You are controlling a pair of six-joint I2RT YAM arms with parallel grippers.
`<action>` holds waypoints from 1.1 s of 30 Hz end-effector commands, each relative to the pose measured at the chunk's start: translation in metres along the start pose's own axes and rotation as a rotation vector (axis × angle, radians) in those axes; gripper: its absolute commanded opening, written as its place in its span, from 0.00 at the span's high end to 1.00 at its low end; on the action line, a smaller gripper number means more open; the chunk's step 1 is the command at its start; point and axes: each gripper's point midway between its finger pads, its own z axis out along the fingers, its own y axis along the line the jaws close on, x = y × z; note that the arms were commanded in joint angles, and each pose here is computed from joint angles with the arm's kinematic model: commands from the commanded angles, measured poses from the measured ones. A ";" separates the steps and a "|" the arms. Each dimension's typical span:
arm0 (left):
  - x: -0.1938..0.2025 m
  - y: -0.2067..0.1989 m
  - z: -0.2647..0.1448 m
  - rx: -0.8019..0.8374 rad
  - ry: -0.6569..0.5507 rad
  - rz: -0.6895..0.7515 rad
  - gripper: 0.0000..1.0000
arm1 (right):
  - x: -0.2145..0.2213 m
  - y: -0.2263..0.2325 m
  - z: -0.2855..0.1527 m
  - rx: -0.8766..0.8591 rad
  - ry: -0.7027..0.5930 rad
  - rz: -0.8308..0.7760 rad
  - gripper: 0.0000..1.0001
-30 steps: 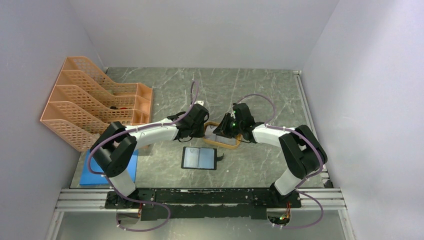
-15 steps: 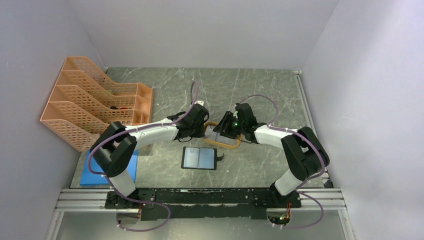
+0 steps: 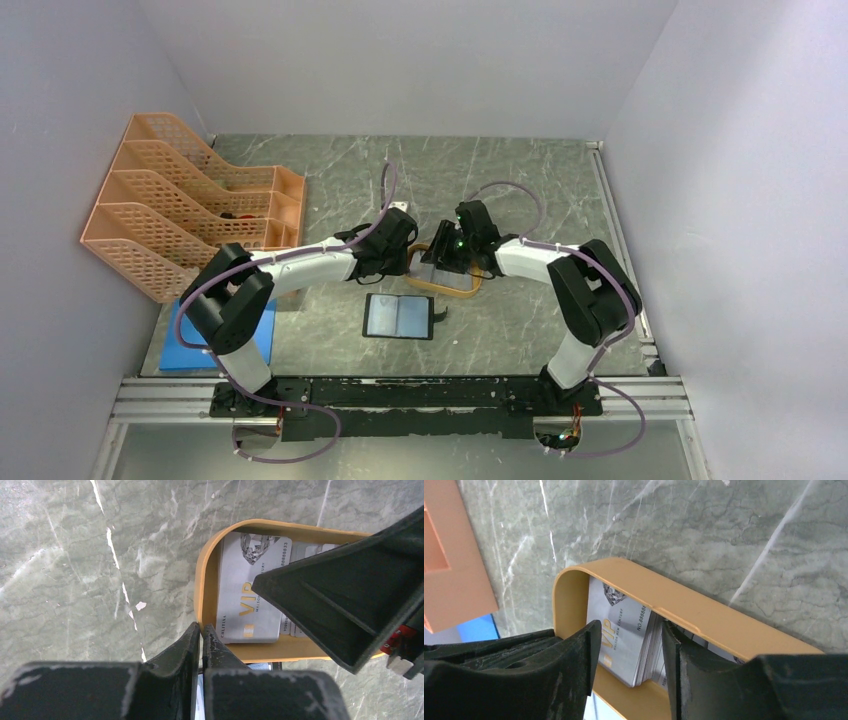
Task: Put the credit cards into the card holder
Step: Pick up the credit card from the storage box.
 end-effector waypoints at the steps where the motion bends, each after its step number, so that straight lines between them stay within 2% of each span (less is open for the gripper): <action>1: 0.003 0.001 -0.001 0.003 0.006 0.006 0.92 | 0.017 -0.031 0.008 0.152 0.052 -0.036 0.50; 9: 0.005 0.003 0.001 -0.007 0.009 0.005 0.95 | 0.028 -0.062 0.007 0.267 0.075 -0.051 0.71; 17: 0.007 0.012 0.003 -0.035 0.015 -0.005 0.95 | 0.026 -0.071 -0.001 0.249 0.055 -0.016 0.82; 25: 0.007 0.012 0.005 -0.031 0.022 -0.012 0.95 | 0.025 -0.068 -0.008 0.200 0.050 0.019 0.88; 33: 0.008 0.012 0.006 -0.034 0.026 -0.013 0.95 | 0.020 -0.060 -0.015 0.133 0.037 0.033 0.86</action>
